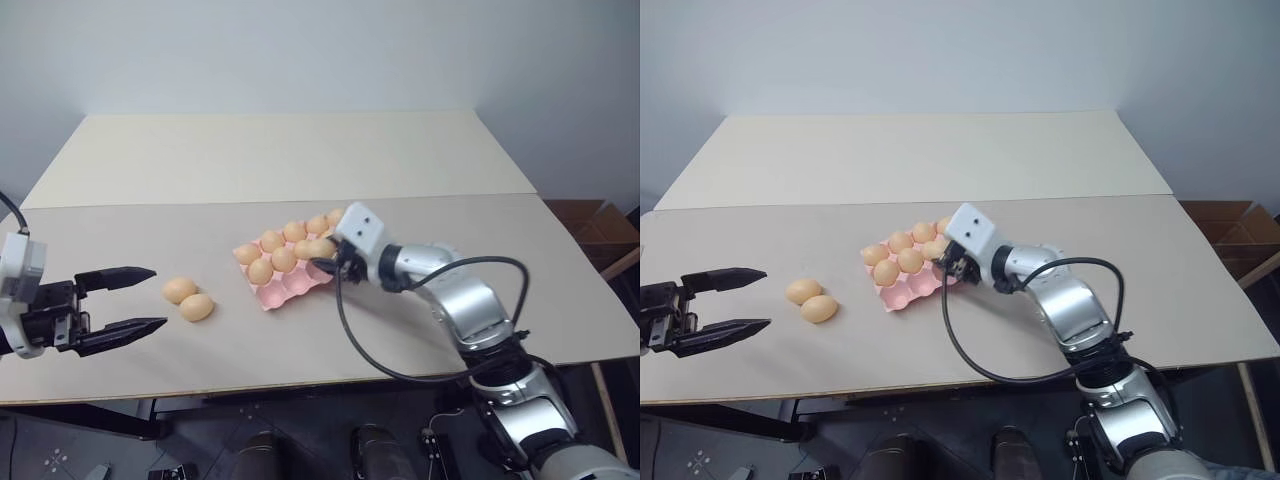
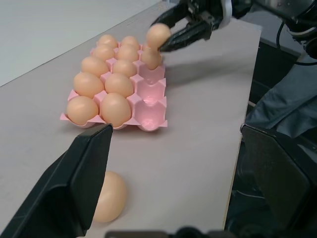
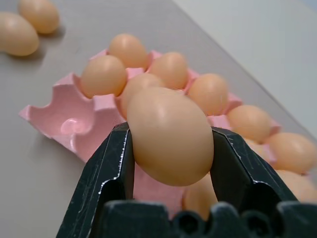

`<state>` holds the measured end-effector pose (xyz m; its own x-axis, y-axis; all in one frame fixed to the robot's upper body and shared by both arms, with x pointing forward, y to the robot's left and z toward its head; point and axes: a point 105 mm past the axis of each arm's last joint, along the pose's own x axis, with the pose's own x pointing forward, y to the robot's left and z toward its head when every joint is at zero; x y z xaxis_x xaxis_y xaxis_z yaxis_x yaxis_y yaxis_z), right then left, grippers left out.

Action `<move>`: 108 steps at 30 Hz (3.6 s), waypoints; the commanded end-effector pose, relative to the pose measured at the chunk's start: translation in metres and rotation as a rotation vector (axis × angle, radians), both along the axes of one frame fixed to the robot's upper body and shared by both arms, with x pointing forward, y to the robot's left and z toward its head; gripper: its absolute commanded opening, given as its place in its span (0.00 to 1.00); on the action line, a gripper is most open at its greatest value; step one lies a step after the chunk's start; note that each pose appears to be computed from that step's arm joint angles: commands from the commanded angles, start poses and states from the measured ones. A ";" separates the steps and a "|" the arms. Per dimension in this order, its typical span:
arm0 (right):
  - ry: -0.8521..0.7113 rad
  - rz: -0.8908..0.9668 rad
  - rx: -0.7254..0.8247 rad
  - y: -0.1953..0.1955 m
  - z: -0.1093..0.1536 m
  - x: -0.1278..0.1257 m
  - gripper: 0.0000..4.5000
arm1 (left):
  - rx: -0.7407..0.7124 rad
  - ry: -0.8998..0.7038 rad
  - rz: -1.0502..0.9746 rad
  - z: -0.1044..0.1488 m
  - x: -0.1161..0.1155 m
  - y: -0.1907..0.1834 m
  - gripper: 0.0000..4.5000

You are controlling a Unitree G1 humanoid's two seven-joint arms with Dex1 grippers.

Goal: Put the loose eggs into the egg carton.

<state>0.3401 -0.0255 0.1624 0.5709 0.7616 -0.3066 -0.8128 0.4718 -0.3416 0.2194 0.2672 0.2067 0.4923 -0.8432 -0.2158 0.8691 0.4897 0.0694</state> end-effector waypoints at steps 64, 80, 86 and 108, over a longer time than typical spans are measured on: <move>-0.062 -0.128 0.085 -0.166 0.068 -0.066 0.96 | 0.274 -0.070 0.101 -0.069 0.069 -0.017 0.34; -0.076 -0.166 0.059 -0.169 0.068 -0.066 0.96 | 0.057 -0.112 -0.102 -0.030 0.093 -0.117 0.34; -0.087 -0.200 0.063 -0.171 0.070 -0.071 0.96 | 0.134 -0.100 -0.129 -0.051 0.111 -0.148 0.34; -0.087 -0.187 0.096 -0.167 0.072 -0.070 0.96 | 0.046 -0.181 -0.025 0.011 0.080 -0.059 0.98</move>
